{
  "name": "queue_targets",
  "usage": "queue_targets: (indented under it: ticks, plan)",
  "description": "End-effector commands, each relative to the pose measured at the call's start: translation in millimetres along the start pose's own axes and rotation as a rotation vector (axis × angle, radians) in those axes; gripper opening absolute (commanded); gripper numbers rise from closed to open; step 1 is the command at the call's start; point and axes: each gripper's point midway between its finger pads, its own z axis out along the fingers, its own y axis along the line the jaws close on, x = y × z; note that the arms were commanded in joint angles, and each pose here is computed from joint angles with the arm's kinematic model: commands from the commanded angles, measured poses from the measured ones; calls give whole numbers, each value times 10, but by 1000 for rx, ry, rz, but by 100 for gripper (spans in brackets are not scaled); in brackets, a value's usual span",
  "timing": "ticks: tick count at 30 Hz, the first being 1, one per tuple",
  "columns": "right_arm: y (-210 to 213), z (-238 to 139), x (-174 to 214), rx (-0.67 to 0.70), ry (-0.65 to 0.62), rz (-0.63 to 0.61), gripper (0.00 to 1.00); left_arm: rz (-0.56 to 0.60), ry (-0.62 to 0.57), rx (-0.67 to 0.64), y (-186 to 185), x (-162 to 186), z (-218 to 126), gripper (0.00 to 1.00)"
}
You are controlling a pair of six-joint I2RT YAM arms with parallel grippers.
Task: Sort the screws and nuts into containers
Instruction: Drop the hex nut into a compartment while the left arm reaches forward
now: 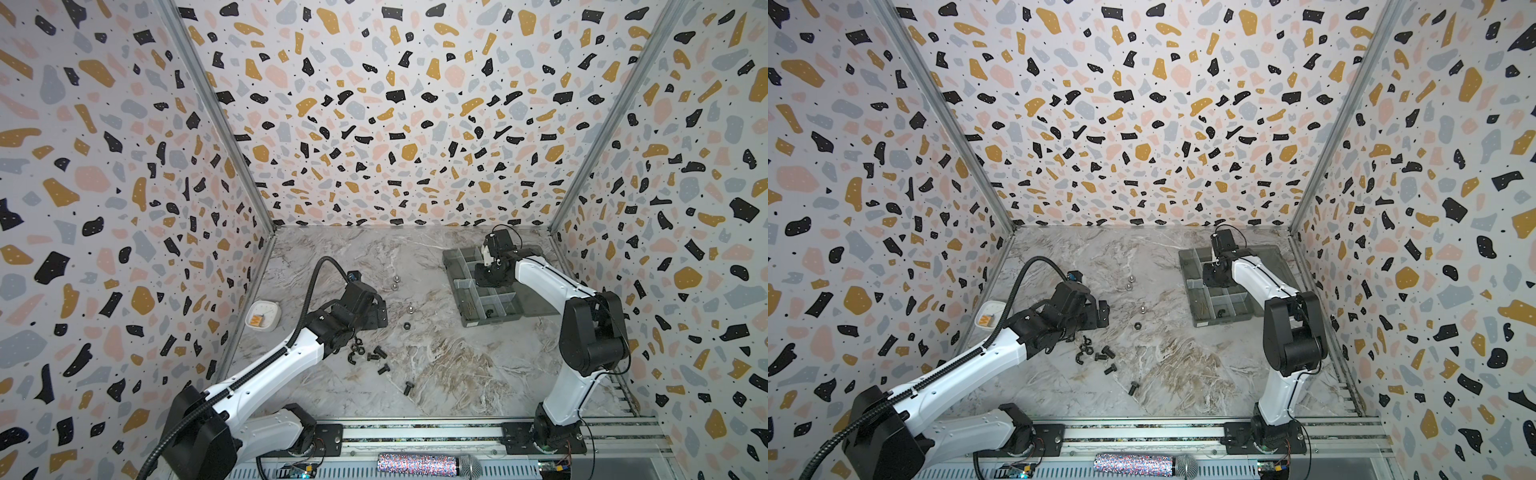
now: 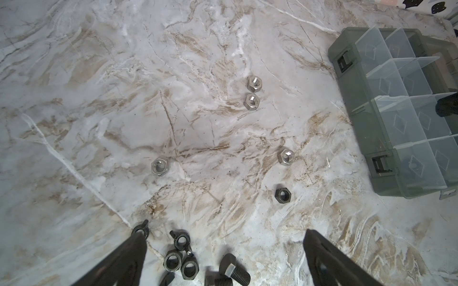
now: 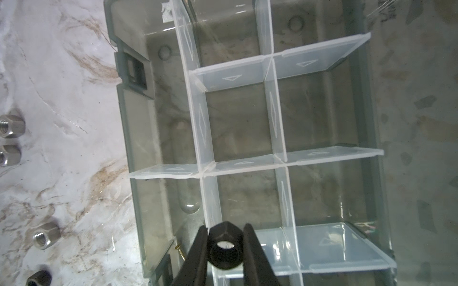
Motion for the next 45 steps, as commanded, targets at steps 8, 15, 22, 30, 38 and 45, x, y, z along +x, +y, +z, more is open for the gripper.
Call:
queue_targets:
  ticks: [8, 15, 22, 30, 38, 45]
  plan:
    - [-61, -4, 60, -25, -18, 22, 14, 5, 12, 23, -84, -65, 73, 100]
    - [-69, 79, 98, -29, -1, 18, 14, 1, 23, 21, -90, -46, 107, 100]
    - [-82, 140, 118, -30, 12, 17, 15, -1, 28, 19, -88, -30, 128, 100]
    - [-125, 183, 150, -27, 22, 23, 15, 3, 32, 20, -103, -34, 154, 100]
    - [-135, 231, 179, -27, 34, 23, 17, 3, 36, 17, -92, -18, 166, 100]
    - [-101, 115, 124, -44, 3, 22, 36, 4, 37, 20, -101, -23, 163, 100]
